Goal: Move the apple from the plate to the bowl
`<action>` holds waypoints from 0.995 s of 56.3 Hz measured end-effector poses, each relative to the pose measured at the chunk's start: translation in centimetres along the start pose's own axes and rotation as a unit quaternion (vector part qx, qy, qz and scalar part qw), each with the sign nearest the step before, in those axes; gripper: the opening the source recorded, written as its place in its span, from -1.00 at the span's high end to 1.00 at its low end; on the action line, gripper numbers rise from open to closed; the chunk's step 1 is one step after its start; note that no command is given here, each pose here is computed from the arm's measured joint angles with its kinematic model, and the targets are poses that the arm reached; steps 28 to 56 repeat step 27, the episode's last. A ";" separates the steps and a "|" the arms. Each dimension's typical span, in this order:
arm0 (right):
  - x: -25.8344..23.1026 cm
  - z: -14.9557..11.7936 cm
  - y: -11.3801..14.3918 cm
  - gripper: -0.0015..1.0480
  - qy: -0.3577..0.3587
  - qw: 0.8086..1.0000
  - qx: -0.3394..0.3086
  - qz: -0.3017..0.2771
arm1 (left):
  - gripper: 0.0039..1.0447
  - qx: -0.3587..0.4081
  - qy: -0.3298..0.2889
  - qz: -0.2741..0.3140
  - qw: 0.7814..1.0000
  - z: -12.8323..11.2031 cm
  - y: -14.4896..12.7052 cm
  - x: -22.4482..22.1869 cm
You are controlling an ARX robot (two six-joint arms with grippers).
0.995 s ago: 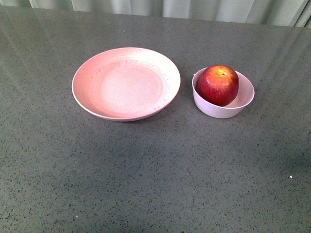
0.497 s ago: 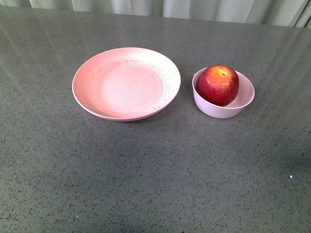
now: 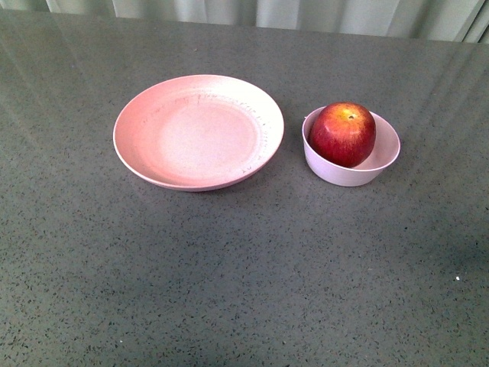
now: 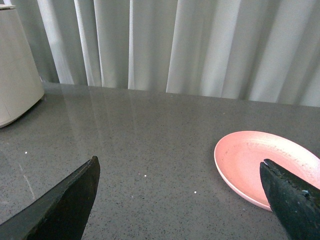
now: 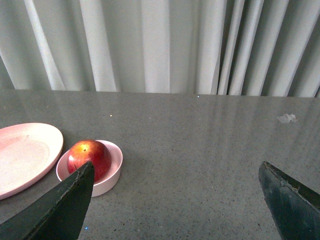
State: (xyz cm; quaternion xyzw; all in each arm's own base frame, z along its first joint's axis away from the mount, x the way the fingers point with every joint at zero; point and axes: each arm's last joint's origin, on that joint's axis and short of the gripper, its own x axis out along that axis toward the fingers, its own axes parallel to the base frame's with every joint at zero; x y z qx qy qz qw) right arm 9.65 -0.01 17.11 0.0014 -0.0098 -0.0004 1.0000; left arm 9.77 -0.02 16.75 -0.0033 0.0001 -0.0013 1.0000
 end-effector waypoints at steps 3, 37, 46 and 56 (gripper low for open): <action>0.0 0.0 0.0 -0.83 0.000 1.000 0.000 0.000 | -0.84 0.000 0.000 0.000 1.000 0.0 0.0 0.0; 0.0 0.0 0.0 -0.83 0.000 1.000 0.000 0.000 | -0.84 0.000 0.000 0.000 1.000 0.0 0.0 0.0; 0.0 0.0 0.0 -0.83 0.000 1.000 0.000 0.000 | -0.84 0.000 0.000 0.000 1.000 0.0 0.0 0.0; 0.0 0.0 0.0 -0.83 0.000 1.000 0.000 0.000 | -0.84 0.000 0.000 0.000 1.000 0.0 0.0 0.0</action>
